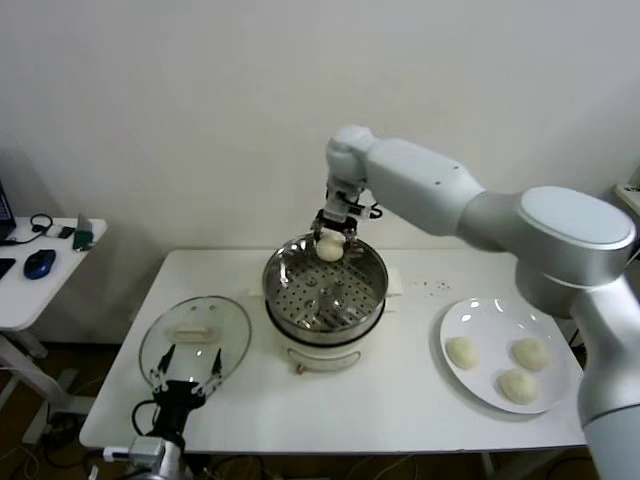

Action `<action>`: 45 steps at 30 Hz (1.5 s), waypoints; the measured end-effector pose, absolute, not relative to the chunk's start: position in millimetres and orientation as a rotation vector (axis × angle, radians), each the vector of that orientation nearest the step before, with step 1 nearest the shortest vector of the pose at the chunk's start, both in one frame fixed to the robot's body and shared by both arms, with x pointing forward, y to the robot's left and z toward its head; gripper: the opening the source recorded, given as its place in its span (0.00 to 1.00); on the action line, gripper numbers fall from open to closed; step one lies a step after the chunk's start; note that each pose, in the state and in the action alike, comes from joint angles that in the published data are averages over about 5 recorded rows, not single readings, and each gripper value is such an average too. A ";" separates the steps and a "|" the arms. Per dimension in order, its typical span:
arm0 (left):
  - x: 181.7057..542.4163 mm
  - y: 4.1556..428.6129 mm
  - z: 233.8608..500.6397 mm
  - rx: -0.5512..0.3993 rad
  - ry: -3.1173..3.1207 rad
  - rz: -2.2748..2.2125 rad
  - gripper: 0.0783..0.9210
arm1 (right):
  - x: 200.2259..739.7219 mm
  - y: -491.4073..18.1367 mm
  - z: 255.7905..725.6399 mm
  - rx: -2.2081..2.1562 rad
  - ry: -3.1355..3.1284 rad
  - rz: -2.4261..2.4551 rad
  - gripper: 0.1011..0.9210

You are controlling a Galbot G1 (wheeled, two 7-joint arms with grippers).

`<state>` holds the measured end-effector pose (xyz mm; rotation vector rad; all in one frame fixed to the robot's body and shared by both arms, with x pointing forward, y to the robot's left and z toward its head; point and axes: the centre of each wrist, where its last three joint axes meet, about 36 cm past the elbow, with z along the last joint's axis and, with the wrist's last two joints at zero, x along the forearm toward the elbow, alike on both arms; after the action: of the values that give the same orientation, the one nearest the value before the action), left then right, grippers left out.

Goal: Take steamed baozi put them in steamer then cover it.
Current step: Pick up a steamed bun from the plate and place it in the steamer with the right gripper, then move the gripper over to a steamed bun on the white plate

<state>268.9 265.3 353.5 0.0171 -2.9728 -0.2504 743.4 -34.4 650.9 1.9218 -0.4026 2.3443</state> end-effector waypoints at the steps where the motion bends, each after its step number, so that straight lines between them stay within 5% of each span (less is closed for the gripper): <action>1: 269.1 266.1 354.3 0.016 -2.974 -0.256 0.88 | 743.3 -30.7 645.6 1.925 -0.382 2.352 0.67; 14: 267.9 274.1 359.0 0.037 -2.979 -0.271 0.88 | 745.1 -9.1 594.4 1.937 -0.230 2.380 0.68; 25: 268.9 279.6 360.1 0.066 -2.981 -0.265 0.88 | 745.8 -6.6 586.2 1.931 -0.201 2.374 0.88; 37: 268.7 280.7 359.9 0.068 -2.977 -0.270 0.88 | 746.4 -31.1 636.1 1.929 -0.257 2.350 0.88; 45: 268.7 278.9 361.0 0.059 -2.980 -0.267 0.88 | 744.3 -110.5 695.7 1.855 -0.612 2.219 0.88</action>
<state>268.7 278.9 361.0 0.0592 -2.9805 -0.2674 744.3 -110.5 695.7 1.8553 -0.6122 2.2191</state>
